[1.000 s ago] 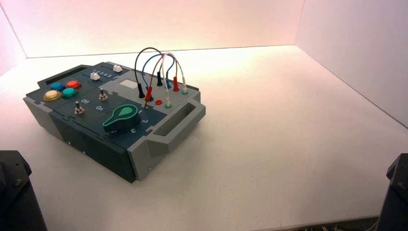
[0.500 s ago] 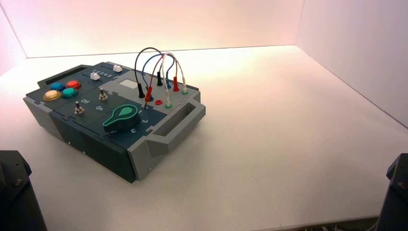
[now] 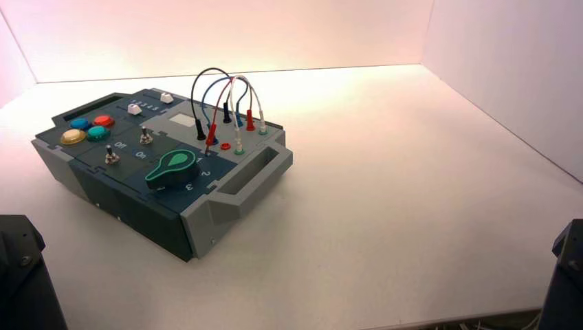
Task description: Flip the bottom switch off with the right gripper.
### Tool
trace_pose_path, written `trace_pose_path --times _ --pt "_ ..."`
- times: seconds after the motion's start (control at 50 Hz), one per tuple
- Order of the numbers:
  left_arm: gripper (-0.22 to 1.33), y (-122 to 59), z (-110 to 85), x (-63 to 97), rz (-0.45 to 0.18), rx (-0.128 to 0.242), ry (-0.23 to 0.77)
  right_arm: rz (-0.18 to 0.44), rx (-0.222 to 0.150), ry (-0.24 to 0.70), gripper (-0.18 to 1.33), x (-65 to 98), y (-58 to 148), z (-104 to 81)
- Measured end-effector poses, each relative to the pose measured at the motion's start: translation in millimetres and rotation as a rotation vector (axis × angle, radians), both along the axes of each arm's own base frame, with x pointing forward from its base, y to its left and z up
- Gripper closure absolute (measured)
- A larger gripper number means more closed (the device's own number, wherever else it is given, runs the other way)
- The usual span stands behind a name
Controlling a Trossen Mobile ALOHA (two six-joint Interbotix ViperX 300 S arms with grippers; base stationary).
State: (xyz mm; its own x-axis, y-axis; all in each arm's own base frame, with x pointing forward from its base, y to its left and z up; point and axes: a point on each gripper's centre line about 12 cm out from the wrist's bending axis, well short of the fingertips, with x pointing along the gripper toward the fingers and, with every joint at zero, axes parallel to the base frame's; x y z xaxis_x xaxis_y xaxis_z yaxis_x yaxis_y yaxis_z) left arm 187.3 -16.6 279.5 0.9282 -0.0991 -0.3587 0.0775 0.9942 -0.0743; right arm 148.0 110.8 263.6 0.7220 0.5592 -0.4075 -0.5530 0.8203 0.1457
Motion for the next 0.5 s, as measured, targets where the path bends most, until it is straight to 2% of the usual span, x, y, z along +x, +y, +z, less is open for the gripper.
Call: trace_pose_path --times 0.1,0.12,0.24,0.28,0.32,0.34,0.5 --pt "1.28 -1.3 -2.7 15.1 -0.005 0.007 0.071 0.093 -0.045 0.092 1.29 2.9 28 -11.5" --pt "1.28 -1.9 -5.2 21.9 -0.007 0.010 0.105 0.141 -0.074 0.142 1.29 3.6 43 -19.5" --pt "1.28 -3.2 -16.3 30.6 -0.015 0.019 0.208 0.203 -0.101 0.254 1.29 3.2 71 -31.1" --pt "1.28 -3.5 -21.4 32.0 -0.020 0.025 0.249 0.242 -0.129 0.321 1.28 1.0 88 -38.1" --pt "1.28 -3.8 -26.4 32.6 -0.024 0.030 0.285 0.256 -0.146 0.352 1.29 0.4 94 -41.9" --pt "1.28 -3.9 -28.1 32.7 -0.026 0.033 0.300 0.272 -0.166 0.389 1.29 -0.2 102 -45.1" --pt "1.28 -4.1 -34.8 27.5 -0.037 0.045 0.371 0.313 -0.240 0.523 1.29 -0.8 125 -52.5"
